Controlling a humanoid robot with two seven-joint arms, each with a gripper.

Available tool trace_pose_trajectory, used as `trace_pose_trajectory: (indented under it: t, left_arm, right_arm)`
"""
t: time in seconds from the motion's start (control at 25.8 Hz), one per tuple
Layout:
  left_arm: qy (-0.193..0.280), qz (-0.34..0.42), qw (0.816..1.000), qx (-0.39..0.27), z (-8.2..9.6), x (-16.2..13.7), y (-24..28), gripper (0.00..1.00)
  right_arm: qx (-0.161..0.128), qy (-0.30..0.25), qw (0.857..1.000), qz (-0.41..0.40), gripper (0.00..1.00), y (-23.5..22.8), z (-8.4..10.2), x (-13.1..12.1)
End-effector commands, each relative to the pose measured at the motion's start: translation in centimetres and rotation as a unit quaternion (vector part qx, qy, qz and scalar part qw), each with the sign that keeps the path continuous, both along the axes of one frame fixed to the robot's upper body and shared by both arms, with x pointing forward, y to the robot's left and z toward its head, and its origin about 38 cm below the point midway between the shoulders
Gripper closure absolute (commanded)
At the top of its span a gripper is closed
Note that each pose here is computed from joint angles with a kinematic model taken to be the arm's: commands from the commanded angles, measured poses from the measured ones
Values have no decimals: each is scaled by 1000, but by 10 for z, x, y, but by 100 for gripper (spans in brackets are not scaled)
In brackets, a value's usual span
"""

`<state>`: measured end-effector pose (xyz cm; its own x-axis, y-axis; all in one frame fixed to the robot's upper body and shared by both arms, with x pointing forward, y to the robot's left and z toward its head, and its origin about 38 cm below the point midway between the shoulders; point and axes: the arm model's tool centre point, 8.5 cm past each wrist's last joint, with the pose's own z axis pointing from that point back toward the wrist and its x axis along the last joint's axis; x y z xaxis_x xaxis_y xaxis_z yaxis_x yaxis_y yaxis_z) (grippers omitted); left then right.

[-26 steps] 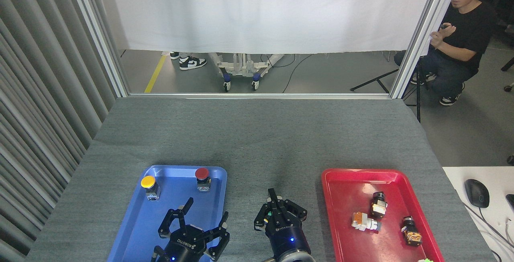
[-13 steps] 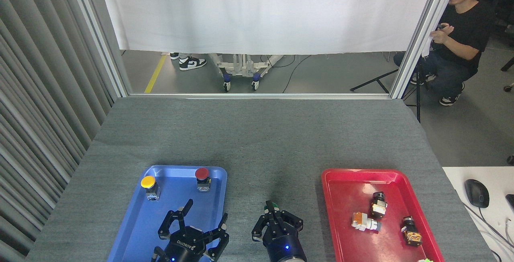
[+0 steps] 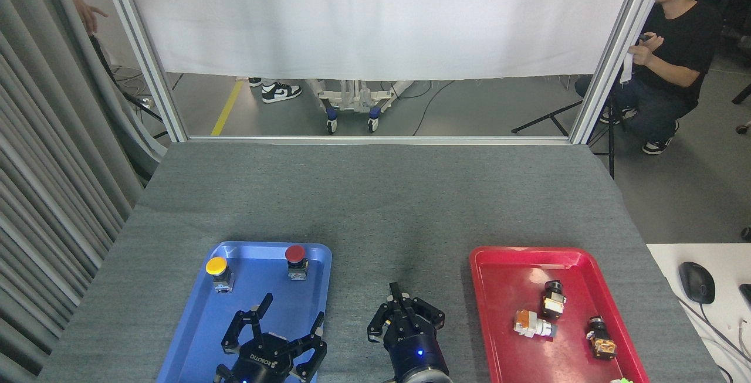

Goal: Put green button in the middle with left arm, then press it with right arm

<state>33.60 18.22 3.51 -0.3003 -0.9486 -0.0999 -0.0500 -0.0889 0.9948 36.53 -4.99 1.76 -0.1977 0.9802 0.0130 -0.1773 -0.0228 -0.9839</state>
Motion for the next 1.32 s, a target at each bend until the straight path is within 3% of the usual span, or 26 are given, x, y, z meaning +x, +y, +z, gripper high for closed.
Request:
trace_pose_trajectory:
  t: [0.0, 0.12, 0.19, 0.35, 0.46, 0.58, 0.85, 1.28]
  left_arm:
    - [-7, 14, 1000, -4, 5, 0, 8, 0]
    - [-5, 14, 1000, -6, 4, -1, 8, 0]
    - [-3, 15, 1000, -11, 3, -1, 8, 0]
    - [-2, 16, 1000, -12, 3, -1, 8, 0]
    - [-3, 16, 1000, -12, 3, 0, 8, 0]
    - [-2, 14, 1000, -13, 3, 0, 7, 0]
    - [-5, 12, 1000, -19, 5, 3, 0, 0]
    - [7, -13, 999, -30, -1, 5, -32, 0]
  right_arm:
    - [7, -26, 1000, -6, 83, -6, 16, 4]
    - [13, -37, 999, -12, 80, -12, 23, 3]
    - [9, -43, 998, -40, 70, -41, 24, 4]
    - [2, -55, 995, -89, 25, -93, 25, -6]
    - [-12, -81, 990, -118, 1, -130, 26, -15]
    - [-32, -83, 988, -128, 0, -163, 24, -25]
    - [-38, -71, 984, -161, 0, -209, 22, -43]
    - [-45, -76, 983, -161, 0, -216, 26, -47]
